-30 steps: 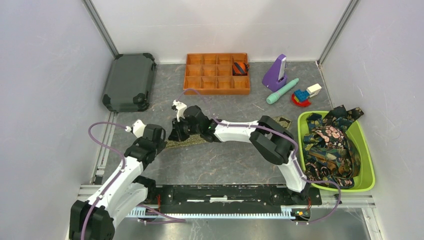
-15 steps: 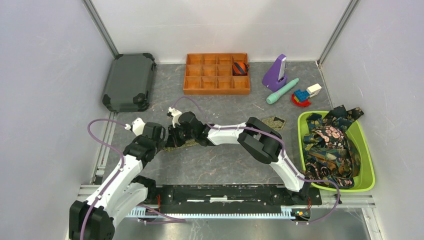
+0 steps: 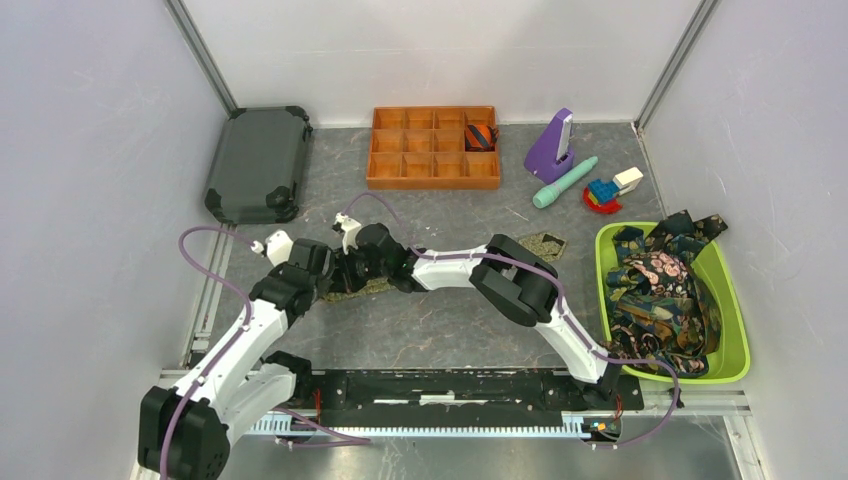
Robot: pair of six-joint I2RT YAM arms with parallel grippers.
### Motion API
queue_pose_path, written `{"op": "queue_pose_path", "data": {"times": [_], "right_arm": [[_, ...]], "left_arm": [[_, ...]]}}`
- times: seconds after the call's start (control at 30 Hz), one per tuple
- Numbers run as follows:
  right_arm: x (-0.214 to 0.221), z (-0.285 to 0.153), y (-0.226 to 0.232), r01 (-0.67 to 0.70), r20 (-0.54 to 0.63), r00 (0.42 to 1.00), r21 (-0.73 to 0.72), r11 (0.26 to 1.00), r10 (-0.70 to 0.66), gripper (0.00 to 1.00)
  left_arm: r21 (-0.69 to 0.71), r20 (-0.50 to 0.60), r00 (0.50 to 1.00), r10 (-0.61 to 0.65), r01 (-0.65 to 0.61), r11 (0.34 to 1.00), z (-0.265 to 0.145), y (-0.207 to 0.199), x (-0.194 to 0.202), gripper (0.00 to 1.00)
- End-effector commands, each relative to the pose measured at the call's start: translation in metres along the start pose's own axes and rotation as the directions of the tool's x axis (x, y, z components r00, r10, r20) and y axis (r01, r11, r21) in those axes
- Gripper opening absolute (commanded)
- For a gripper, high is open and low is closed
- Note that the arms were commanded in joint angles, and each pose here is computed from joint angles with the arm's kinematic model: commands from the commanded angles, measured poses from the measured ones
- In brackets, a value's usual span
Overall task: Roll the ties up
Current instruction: Roll the tie at the center of the board.
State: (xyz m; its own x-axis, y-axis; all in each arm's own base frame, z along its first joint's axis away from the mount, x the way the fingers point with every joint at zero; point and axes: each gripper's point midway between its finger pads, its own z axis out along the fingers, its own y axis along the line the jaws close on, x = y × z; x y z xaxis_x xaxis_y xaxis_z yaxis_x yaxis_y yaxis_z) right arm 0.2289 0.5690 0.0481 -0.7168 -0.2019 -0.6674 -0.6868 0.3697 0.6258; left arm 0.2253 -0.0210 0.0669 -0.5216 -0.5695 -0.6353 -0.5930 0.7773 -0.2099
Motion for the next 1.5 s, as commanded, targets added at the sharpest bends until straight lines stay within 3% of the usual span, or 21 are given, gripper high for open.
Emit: {"op": "queue_pose_path", "data": {"times": [0.0,0.37,1.0,1.47], "right_arm": [[-0.028,-0.004,0.017,0.069,0.083,0.994,-0.031,0.997,-0.067,0.11],[-0.040,-0.037,0.018,0.135,0.121,0.983,0.039,0.990,-0.139,0.22],[-0.012,0.006,-0.006,0.090,0.060,0.994,0.003,0.996,-0.090,0.22],[-0.018,0.015,0.004,0.067,0.093,0.994,-0.057,0.996,-0.061,0.23]], "left_arm": [[-0.013,0.070,0.997,0.014,-0.013,1.000,-0.008,-0.004,-0.022,0.02],[-0.040,0.113,0.991,-0.065,0.070,0.997,-0.001,0.008,-0.019,0.02],[-0.060,0.110,0.992,-0.064,0.070,0.996,0.002,0.004,-0.021,0.02],[-0.034,0.076,0.997,-0.012,0.015,0.999,0.000,-0.016,-0.020,0.02]]}}
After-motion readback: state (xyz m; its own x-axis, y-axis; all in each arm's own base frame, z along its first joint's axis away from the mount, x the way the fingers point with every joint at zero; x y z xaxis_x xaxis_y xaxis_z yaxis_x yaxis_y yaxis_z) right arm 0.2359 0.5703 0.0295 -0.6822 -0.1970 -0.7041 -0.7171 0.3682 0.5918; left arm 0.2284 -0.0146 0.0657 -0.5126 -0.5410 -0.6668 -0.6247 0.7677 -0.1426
